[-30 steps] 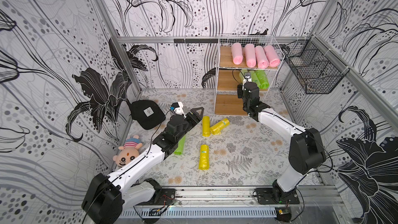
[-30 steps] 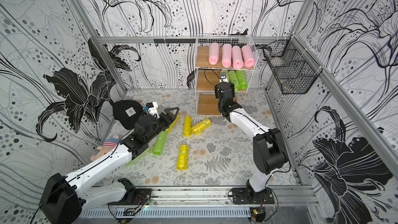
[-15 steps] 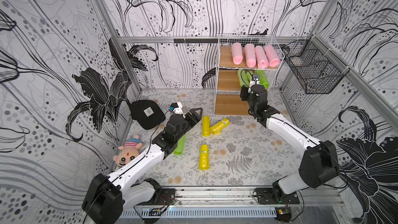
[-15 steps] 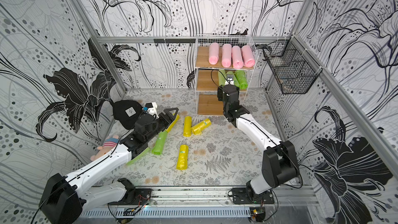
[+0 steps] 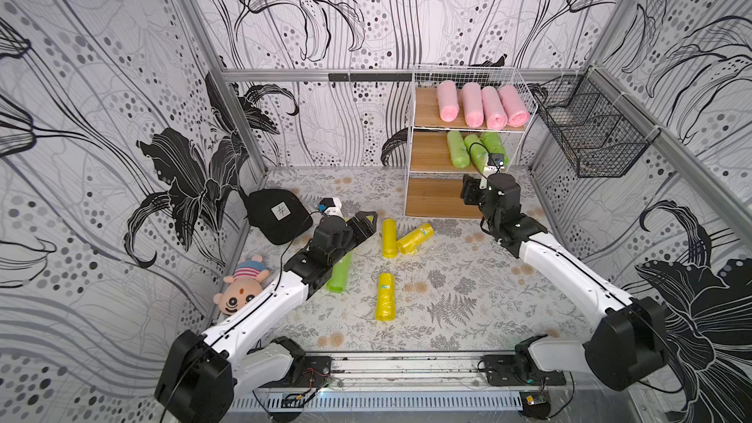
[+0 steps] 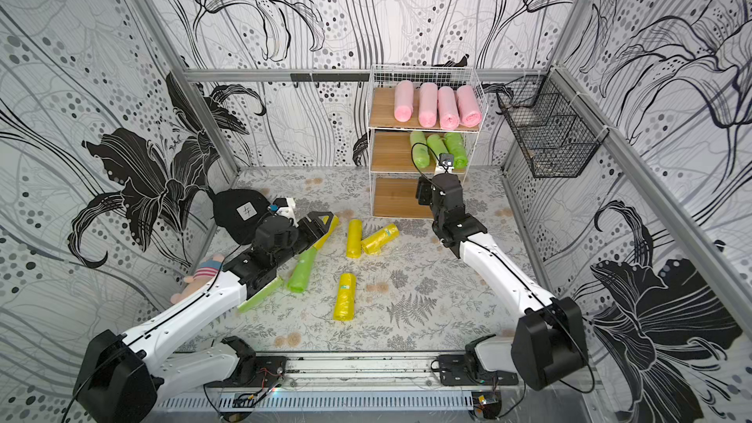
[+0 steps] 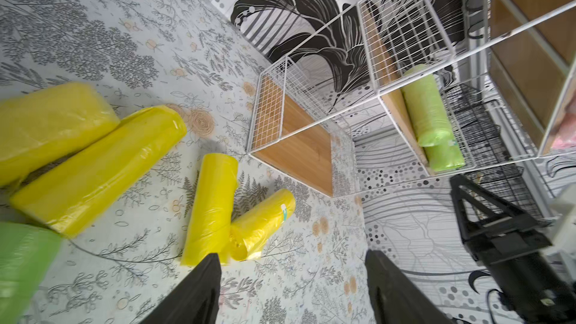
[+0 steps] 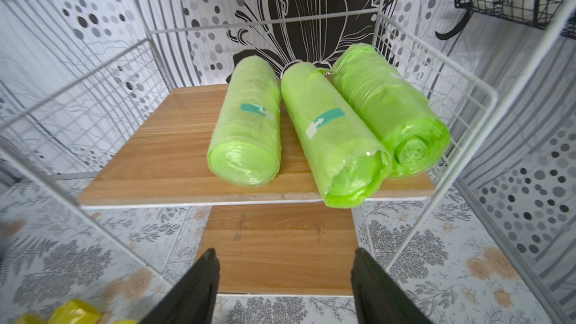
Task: Sort the rolls of trash bags by color and place them on the shelf
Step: Place the roll of trash bags on the shelf, then pick up the roll of trash bags from the center of the board.
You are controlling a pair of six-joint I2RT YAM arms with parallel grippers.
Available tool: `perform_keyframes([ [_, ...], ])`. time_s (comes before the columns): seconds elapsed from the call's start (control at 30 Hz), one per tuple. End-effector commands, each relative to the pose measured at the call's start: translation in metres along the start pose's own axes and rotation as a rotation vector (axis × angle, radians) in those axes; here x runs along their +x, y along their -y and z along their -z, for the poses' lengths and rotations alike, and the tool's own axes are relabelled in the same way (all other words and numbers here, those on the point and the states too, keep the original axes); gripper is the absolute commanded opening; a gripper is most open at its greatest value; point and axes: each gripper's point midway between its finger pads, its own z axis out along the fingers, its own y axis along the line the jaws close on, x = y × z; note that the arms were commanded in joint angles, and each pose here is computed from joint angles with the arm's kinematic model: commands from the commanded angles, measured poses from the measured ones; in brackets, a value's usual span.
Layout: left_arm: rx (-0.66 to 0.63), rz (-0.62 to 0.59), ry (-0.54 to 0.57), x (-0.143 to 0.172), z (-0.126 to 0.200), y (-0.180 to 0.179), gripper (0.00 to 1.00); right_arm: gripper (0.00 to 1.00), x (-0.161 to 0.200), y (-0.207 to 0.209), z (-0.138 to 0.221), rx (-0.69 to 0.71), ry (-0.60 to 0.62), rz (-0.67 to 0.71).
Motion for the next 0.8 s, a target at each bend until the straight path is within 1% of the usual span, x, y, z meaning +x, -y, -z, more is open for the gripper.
perform_keyframes([
  [0.0,-0.107,-0.121,-0.056,0.003,0.004,-0.019,0.76,0.69,0.014,-0.012,0.022,-0.111,-0.083,-0.029],
  [0.13,-0.321,-0.221,-0.085,0.002,0.017,-0.063,0.76,0.69,0.048,-0.033,0.049,-0.254,-0.232,-0.011],
  [0.23,-0.440,-0.258,-0.103,0.006,0.026,-0.091,0.76,0.69,0.077,-0.048,0.068,-0.326,-0.330,0.021],
  [0.3,-0.512,-0.277,-0.128,0.010,0.026,-0.106,0.75,0.69,0.094,-0.055,0.076,-0.364,-0.370,0.006],
  [0.37,-0.576,-0.314,-0.183,0.016,0.021,-0.117,0.75,0.70,0.108,-0.062,0.080,-0.410,-0.400,-0.040],
  [0.47,-0.639,-0.402,-0.315,0.026,0.010,-0.130,0.78,0.69,0.124,-0.068,0.079,-0.450,-0.432,-0.069],
  [0.53,-0.697,-0.443,-0.356,0.027,0.005,-0.143,0.80,0.70,0.131,-0.071,0.076,-0.461,-0.452,-0.068],
  [0.63,-0.701,-0.435,-0.420,0.028,-0.006,-0.157,0.80,0.69,0.132,-0.075,0.073,-0.474,-0.452,-0.062],
  [0.77,-0.733,-0.469,-0.471,0.026,-0.013,-0.167,0.80,0.70,0.129,-0.076,0.073,-0.483,-0.442,-0.056],
])
